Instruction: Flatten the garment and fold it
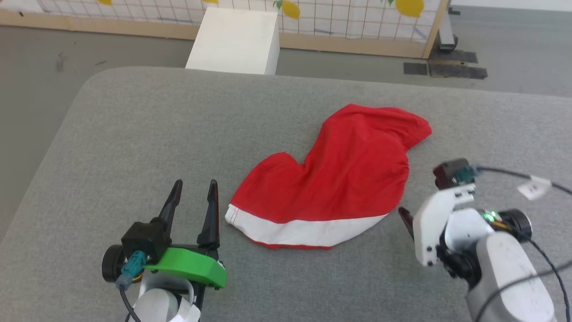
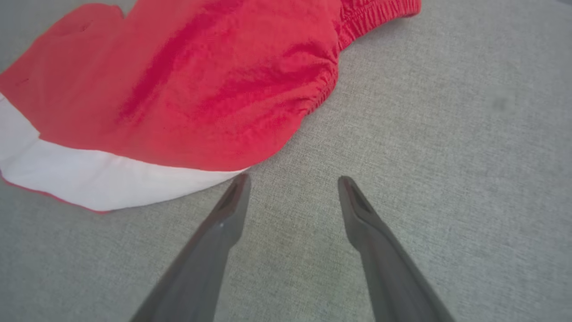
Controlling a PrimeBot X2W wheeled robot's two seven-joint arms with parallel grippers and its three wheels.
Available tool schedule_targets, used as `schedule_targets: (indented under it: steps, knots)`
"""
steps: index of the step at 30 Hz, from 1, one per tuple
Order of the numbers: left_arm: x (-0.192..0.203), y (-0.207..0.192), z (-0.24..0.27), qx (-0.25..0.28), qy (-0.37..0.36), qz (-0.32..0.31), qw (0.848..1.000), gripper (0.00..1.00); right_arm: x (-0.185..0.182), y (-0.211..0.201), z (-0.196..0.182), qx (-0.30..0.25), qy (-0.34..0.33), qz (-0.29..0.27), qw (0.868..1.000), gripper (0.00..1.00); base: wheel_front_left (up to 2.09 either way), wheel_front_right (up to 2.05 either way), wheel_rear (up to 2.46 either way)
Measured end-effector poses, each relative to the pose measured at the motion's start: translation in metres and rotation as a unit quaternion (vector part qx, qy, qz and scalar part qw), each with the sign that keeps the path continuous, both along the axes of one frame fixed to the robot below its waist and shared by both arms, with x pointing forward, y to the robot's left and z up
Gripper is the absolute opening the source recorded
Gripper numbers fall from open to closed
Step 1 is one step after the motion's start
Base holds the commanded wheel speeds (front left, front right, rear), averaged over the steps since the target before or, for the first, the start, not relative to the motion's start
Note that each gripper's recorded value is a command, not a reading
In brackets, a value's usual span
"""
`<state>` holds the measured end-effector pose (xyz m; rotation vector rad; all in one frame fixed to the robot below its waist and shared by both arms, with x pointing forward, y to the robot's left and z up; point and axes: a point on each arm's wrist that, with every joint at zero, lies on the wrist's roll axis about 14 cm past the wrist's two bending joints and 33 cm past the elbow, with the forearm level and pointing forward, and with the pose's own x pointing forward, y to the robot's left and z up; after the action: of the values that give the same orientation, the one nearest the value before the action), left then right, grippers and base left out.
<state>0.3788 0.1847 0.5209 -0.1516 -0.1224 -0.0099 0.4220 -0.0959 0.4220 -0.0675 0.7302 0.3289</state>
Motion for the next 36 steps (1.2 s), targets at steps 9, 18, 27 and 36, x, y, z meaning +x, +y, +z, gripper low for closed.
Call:
schedule_targets:
  steps: [9, 18, 27, 36]
  knots:
    - [0.003, 0.012, -0.013, -0.002, 0.019, 0.019, 1.0, 1.0, 0.02, 0.022, -0.028, -0.077, 0.064, 0.056, 0.993, 1.0, 0.0, 0.0, 0.0]
    - [0.006, 0.02, -0.022, -0.004, 0.034, 0.031, 0.999, 1.0, 0.025, 0.043, -0.046, -0.076, 0.073, 0.09, 0.99, 0.0, 0.0, 0.0, 0.0]
    - [0.014, 0.005, -0.017, -0.007, 0.025, 0.008, 1.0, 1.0, 0.053, 0.017, 0.001, 0.006, -0.021, 0.015, 1.0, 0.0, 0.0, 0.0, 0.0]
    - [0.016, -0.007, -0.006, -0.008, 0.009, -0.011, 1.0, 1.0, 0.014, -0.084, 0.016, -0.035, -0.033, -0.102, 0.994, 0.0, 0.0, 0.0, 0.0]
